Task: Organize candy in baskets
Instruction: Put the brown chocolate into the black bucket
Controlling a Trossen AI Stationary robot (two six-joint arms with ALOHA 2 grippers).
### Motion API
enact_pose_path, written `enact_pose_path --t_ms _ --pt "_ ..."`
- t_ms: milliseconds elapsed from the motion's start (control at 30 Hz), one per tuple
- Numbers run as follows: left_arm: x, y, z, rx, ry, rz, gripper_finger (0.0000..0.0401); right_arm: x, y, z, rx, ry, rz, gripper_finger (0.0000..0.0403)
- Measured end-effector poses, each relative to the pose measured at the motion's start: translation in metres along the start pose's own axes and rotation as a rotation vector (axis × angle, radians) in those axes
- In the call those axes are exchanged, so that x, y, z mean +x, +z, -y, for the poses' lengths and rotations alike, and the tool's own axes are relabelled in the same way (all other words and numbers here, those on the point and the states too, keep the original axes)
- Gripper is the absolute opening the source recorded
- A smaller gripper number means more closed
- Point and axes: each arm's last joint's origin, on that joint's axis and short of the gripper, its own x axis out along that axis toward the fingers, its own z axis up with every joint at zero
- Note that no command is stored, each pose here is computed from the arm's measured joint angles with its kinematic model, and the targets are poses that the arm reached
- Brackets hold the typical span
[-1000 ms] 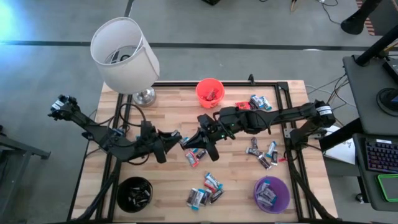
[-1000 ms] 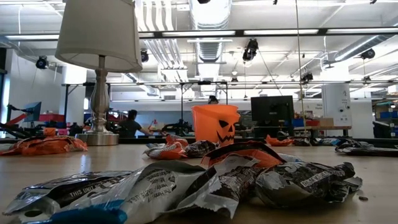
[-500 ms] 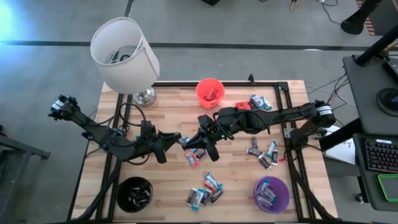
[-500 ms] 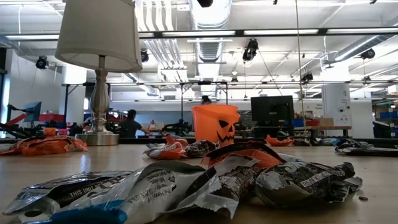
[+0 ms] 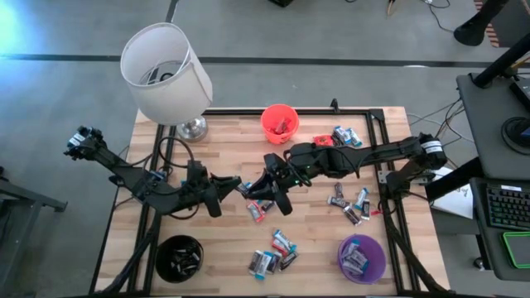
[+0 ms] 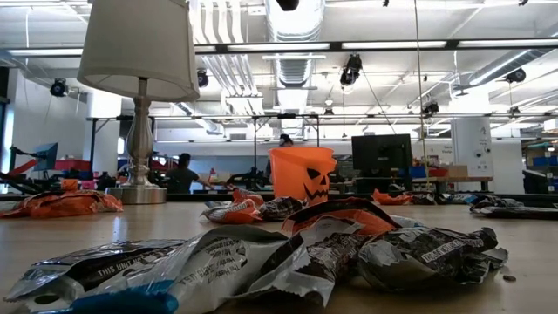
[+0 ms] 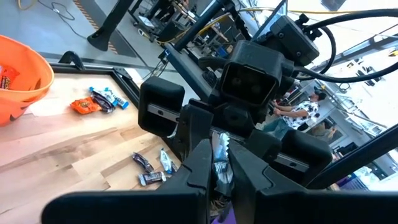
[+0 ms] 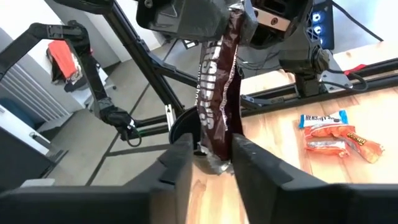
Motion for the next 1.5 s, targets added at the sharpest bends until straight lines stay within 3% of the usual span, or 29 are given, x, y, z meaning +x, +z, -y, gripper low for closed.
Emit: enact_pose_path --t_ms 200,467,867,1300,1500 --pt "-0.001 0.001 0.0 0.015 -0.029 -0.037 0.0012 -0.012 -0.003 -0.004 0.073 0.006 -0.095 0.015" --pt "-0.008 -0.002 -0.003 0.031 -0.13 -0.276 0.0011 -0.037 -0.016 -0.006 0.144 -0.082 -0.314 0.015" --pt "-0.021 -0.023 -0.033 0.038 0.091 -0.615 0.0011 -0.057 -0.034 -0.004 0.166 -0.174 -0.547 0.0137" --pt "-0.044 -0.039 -0.029 -0.018 0.049 -0.937 0.0011 -0.06 -0.039 -0.003 0.173 -0.201 -0.601 0.0138" --pt "-0.061 -0.047 -0.034 -0.003 0.122 -1.068 0.0011 -0.06 -0.039 -0.003 0.175 -0.202 -0.602 0.0135"
